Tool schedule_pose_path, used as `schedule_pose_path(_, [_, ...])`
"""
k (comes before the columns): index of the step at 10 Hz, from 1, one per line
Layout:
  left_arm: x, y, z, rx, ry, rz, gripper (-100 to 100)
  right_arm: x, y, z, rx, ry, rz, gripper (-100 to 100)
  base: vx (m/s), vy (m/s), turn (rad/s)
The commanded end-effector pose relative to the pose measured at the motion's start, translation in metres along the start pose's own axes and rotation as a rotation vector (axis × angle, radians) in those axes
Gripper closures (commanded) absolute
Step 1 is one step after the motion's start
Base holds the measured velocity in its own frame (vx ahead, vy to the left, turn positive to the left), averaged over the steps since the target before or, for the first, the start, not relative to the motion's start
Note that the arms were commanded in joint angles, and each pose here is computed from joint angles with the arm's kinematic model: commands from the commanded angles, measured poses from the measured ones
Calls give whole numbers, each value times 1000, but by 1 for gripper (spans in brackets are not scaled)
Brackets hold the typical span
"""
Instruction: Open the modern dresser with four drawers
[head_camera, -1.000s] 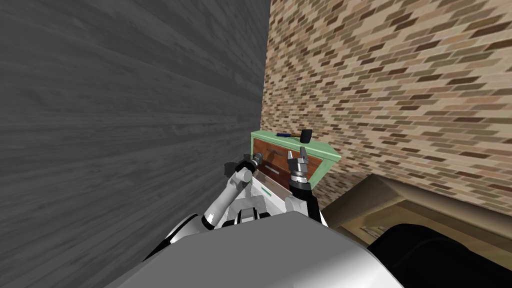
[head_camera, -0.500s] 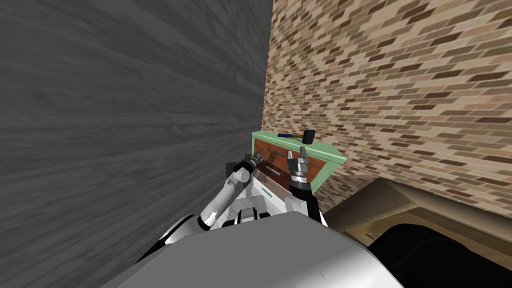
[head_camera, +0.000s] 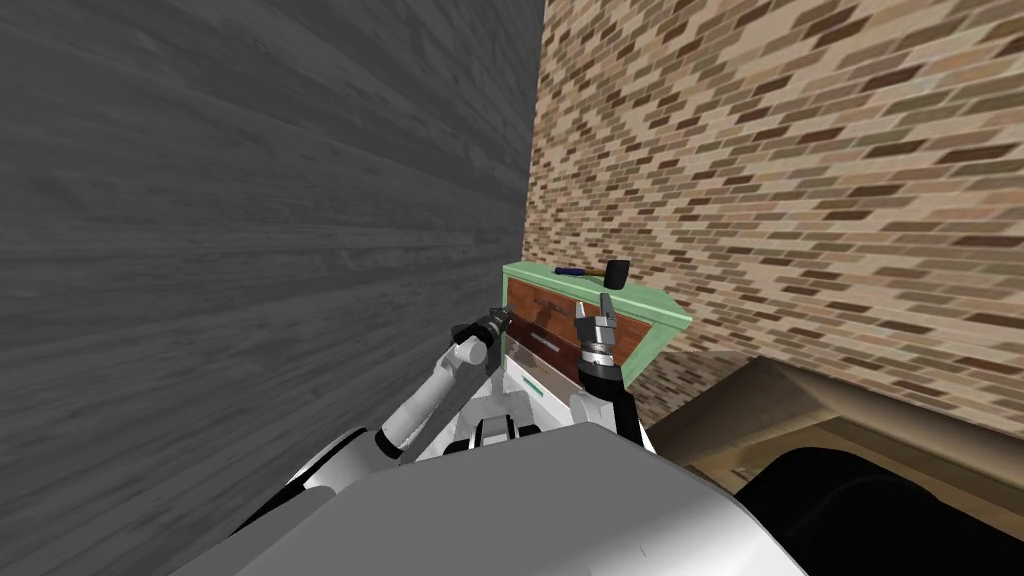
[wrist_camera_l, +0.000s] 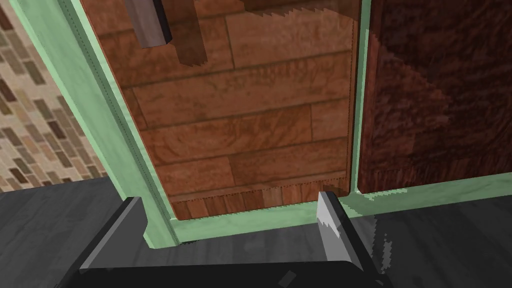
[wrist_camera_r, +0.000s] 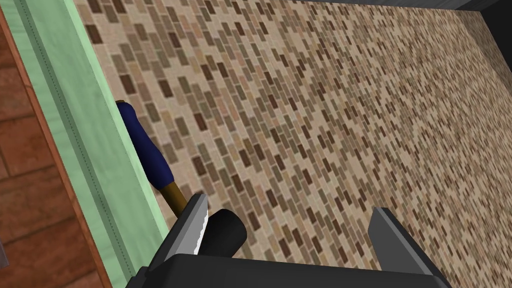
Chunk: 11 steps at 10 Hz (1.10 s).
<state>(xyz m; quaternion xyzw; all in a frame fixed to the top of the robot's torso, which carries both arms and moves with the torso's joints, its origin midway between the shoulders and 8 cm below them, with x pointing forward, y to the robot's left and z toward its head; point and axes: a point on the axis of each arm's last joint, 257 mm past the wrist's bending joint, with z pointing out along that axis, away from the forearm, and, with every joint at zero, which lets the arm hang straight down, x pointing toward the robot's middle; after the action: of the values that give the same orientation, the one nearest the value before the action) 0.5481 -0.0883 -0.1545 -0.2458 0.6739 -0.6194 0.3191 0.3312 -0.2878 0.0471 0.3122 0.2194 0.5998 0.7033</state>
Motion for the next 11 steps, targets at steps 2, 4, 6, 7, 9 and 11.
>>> schedule_pose_path(2, [-9,1,-1,-7,-14,15,-100,0,0,0,0,0,0,0,93,-123,-28])
schedule_pose_path(4, [11,-16,7,27,8,-16,-100,0,0,0,0,0,0,0,62,-99,-11])
schedule_pose_path(6, [43,-38,18,72,39,-70,-100,0,0,0,0,0,0,0,26,-24,-6])
schedule_pose_path(7, [55,-48,22,89,52,-93,-100,0,0,0,0,0,0,0,0,0,0])
schedule_pose_path(9, [72,-63,28,115,70,-126,-100,0,0,0,0,0,0,0,0,0,0])
schedule_pose_path(11, [67,-67,30,109,73,-118,-100,0,0,0,0,0,0,0,28,-46,25])
